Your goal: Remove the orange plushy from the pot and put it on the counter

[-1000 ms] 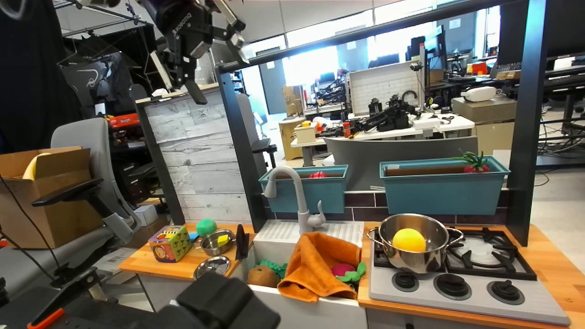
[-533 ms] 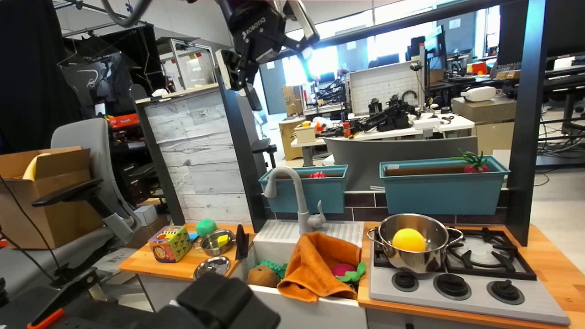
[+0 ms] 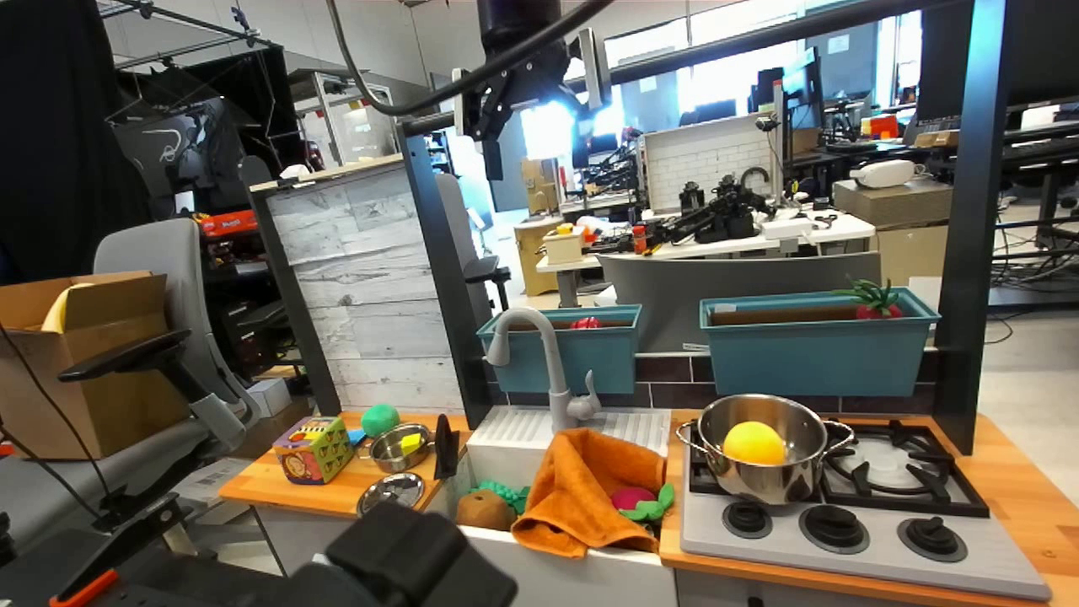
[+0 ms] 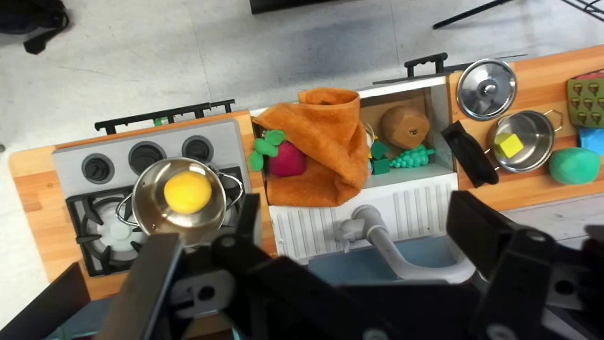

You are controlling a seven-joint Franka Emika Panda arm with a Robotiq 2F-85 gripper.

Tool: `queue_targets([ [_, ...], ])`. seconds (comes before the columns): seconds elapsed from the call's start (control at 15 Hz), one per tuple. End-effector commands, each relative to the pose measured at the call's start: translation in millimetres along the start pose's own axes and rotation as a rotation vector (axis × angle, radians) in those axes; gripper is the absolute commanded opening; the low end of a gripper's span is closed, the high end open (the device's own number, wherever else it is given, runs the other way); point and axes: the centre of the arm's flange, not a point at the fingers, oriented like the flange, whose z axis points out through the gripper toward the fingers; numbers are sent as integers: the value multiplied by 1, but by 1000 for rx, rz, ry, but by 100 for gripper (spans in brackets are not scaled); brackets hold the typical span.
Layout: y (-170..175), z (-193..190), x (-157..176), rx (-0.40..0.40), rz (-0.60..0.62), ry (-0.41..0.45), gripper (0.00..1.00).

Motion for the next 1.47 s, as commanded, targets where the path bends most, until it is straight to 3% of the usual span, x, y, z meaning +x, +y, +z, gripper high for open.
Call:
queue_targets([
  [0.0, 0, 2, -1, 1, 1, -4, 100],
  [0.13, 1, 3, -1, 1, 1, -6, 100],
  [0.2, -1, 3, -1, 25, -7, 58, 100],
  [0.27, 4, 1, 6, 36, 0, 69, 100],
  [0.6, 71, -7, 74, 136, 108, 98, 100],
  [0.93, 134, 39, 121, 149, 313, 60, 100],
  [1.4, 157, 112, 182, 83, 581, 58, 100],
])
